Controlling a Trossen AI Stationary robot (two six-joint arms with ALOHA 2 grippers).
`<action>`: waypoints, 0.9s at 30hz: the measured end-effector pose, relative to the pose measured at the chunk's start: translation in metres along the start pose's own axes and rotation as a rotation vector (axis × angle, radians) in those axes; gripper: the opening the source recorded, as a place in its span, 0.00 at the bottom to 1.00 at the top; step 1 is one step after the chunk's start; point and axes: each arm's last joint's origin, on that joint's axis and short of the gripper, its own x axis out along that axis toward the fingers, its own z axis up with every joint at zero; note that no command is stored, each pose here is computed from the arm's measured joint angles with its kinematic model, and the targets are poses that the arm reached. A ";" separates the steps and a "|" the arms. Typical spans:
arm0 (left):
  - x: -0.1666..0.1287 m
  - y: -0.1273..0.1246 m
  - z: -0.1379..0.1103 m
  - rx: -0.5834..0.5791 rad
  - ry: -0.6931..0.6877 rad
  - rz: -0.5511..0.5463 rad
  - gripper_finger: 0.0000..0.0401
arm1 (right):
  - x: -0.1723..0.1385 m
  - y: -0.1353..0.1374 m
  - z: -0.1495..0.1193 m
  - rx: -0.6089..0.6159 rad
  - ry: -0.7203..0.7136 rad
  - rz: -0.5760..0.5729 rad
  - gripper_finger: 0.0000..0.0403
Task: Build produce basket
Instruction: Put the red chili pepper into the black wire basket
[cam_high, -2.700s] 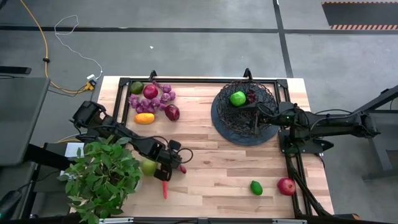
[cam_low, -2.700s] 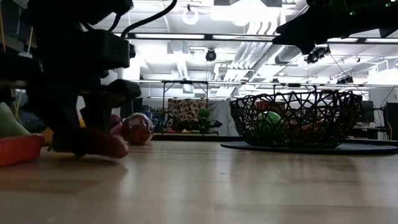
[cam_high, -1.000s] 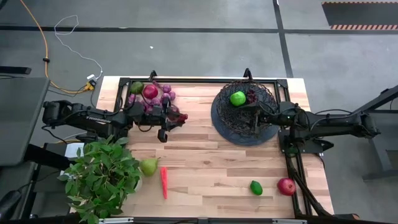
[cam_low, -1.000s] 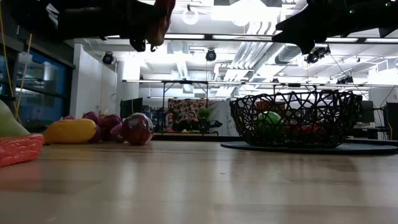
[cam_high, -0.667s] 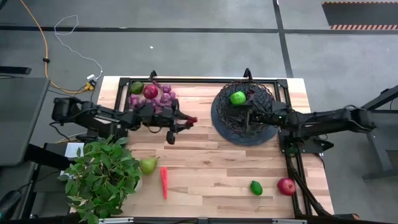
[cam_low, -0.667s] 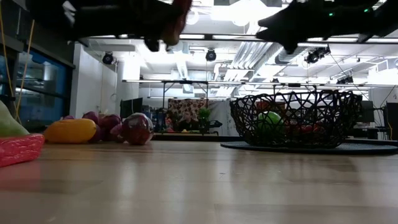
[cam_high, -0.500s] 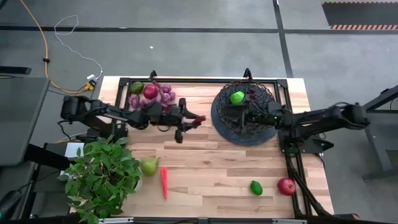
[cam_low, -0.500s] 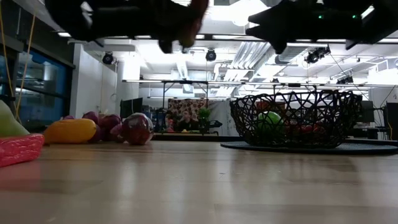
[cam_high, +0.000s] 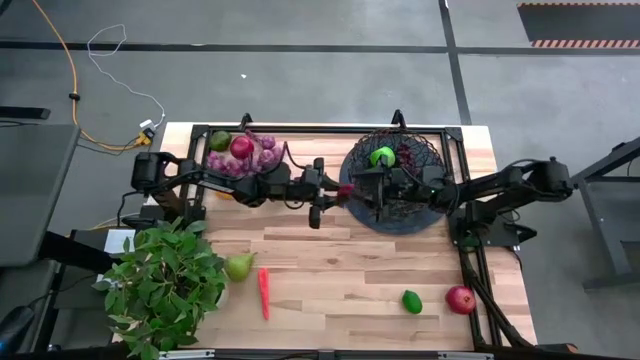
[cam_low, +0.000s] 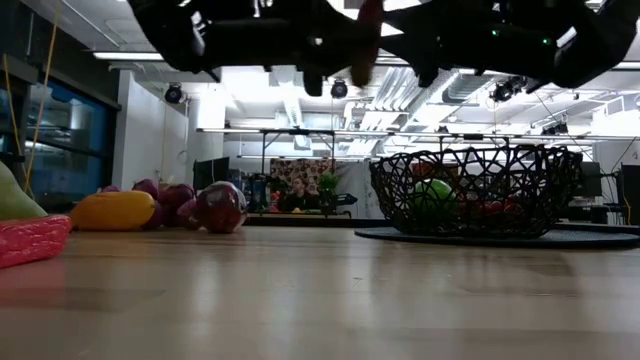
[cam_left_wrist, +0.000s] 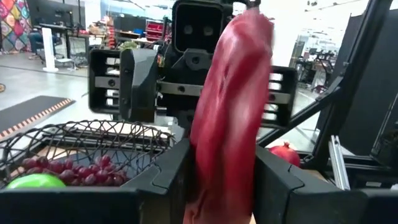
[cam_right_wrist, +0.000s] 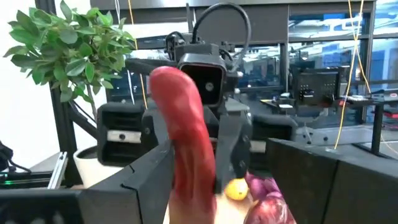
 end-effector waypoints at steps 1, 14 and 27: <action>0.003 0.000 0.000 0.000 -0.001 0.002 0.30 | 0.003 0.002 0.001 -0.003 -0.002 0.008 0.58; 0.009 0.002 -0.003 -0.008 0.008 0.003 0.30 | 0.021 0.006 0.004 -0.025 0.092 0.021 0.57; 0.009 0.002 -0.004 -0.009 0.013 0.006 0.30 | 0.021 0.006 0.004 0.012 0.091 0.019 0.34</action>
